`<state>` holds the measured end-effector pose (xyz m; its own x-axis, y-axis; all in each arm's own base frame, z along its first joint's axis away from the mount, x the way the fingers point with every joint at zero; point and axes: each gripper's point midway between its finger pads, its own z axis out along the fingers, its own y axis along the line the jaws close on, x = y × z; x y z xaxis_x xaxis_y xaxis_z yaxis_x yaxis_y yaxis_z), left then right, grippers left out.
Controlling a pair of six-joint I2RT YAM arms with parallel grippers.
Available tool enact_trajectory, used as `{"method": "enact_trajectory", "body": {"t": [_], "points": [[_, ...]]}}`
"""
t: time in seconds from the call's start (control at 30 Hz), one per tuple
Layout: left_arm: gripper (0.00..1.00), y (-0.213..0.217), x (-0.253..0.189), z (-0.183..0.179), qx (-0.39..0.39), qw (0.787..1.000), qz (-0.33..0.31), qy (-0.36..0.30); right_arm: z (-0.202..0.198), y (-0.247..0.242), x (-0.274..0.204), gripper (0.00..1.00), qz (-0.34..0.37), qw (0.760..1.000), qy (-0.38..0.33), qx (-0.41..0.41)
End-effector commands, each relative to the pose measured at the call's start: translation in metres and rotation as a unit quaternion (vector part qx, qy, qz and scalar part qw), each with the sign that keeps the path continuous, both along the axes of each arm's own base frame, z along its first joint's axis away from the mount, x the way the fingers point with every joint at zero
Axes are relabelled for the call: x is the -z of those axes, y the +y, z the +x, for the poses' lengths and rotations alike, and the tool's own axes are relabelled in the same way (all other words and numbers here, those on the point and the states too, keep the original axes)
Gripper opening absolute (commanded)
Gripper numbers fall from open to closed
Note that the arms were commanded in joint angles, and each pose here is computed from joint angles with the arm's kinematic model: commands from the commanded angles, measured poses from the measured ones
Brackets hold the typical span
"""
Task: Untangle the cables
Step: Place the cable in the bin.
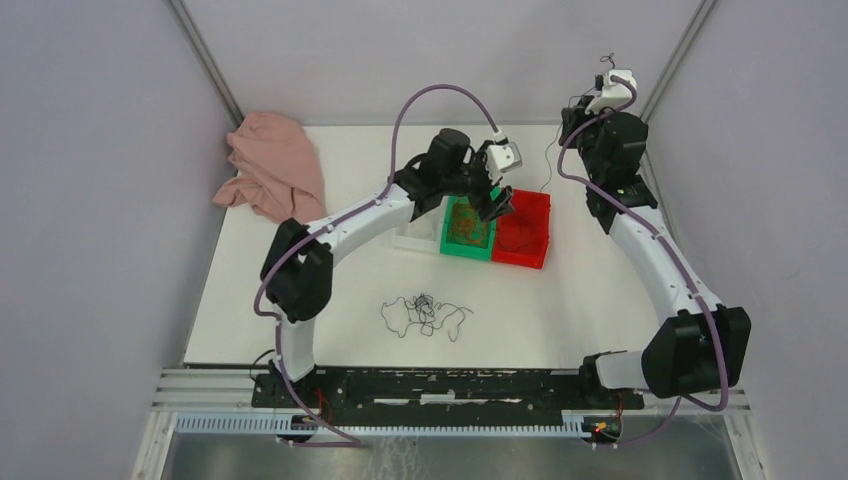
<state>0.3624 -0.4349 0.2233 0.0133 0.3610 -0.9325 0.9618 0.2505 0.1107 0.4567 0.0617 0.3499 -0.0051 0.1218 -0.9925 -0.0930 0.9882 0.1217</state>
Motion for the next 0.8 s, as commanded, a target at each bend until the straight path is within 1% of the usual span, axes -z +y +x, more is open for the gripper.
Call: {"method": "enact_trajectory", "body": {"t": [0.0,0.13,0.2,0.33,0.47,0.57,0.6,0.77], "points": [[0.89,-0.032,-0.01,0.001,0.049,0.997,-0.013,-0.06,0.008,0.002,-0.028,0.0,-0.004,0.999,-0.048,-0.013],[0.88,-0.049,0.011,0.009,0.063,0.997,0.0,-0.054,0.012,0.005,-0.015,0.0,-0.006,0.999,-0.042,-0.019],[0.87,-0.055,0.023,0.016,0.064,0.996,0.01,-0.054,0.011,0.007,-0.014,0.0,-0.009,0.999,-0.044,-0.027],[0.83,-0.066,0.044,0.028,0.055,0.997,0.016,-0.053,0.011,0.004,-0.009,0.0,-0.02,0.999,-0.04,-0.027],[0.8,-0.073,0.058,0.043,0.033,0.998,0.02,-0.058,0.006,-0.001,-0.009,0.0,-0.016,0.999,-0.043,-0.027],[0.77,-0.077,0.06,0.055,0.021,0.998,0.017,-0.059,-0.001,-0.003,-0.009,0.0,-0.012,0.998,-0.045,-0.031],[0.76,-0.078,0.07,0.058,0.022,0.998,0.019,-0.052,-0.005,-0.003,-0.008,0.0,-0.01,0.998,-0.045,-0.032],[0.7,-0.082,0.084,0.069,0.026,0.999,0.015,-0.037,-0.033,0.0,-0.01,0.0,0.014,0.997,-0.05,-0.053]]}}
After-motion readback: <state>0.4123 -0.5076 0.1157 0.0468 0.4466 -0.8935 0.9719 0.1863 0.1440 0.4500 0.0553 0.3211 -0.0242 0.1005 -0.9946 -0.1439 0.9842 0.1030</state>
